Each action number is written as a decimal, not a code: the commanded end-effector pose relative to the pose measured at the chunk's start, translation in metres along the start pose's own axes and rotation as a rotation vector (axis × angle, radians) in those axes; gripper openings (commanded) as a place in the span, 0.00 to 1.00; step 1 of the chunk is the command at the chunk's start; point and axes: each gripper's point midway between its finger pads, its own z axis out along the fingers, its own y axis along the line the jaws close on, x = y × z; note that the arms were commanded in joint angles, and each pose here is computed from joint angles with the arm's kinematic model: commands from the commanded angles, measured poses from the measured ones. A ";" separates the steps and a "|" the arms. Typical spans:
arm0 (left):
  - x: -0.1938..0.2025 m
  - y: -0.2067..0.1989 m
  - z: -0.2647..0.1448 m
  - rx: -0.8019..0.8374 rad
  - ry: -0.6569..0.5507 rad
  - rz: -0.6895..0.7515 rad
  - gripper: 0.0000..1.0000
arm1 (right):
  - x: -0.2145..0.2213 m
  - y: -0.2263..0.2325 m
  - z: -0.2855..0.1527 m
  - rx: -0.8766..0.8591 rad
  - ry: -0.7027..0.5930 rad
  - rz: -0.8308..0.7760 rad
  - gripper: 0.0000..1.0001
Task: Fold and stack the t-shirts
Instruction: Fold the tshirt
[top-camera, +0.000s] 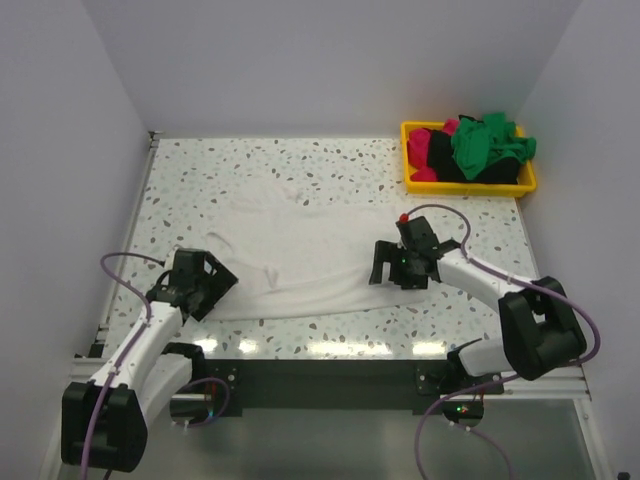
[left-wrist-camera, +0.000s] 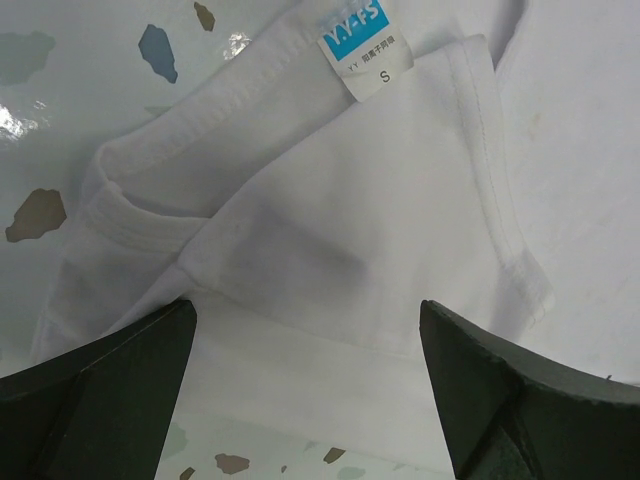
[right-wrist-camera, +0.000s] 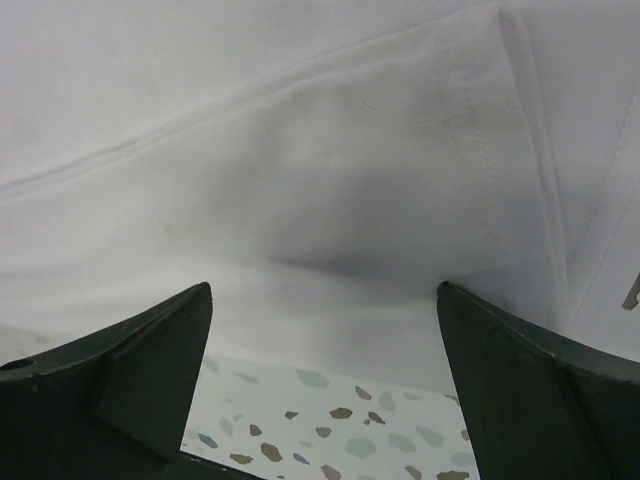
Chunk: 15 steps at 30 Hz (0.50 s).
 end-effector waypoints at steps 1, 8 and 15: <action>0.028 0.036 0.000 -0.137 0.104 -0.016 1.00 | 0.041 -0.016 -0.008 0.048 0.138 0.033 0.99; 0.031 0.037 -0.005 -0.171 0.121 -0.028 1.00 | 0.036 -0.010 -0.012 0.026 0.116 0.035 0.99; 0.028 0.036 -0.012 -0.187 0.105 -0.061 1.00 | 0.020 -0.007 -0.024 0.041 0.077 0.011 0.99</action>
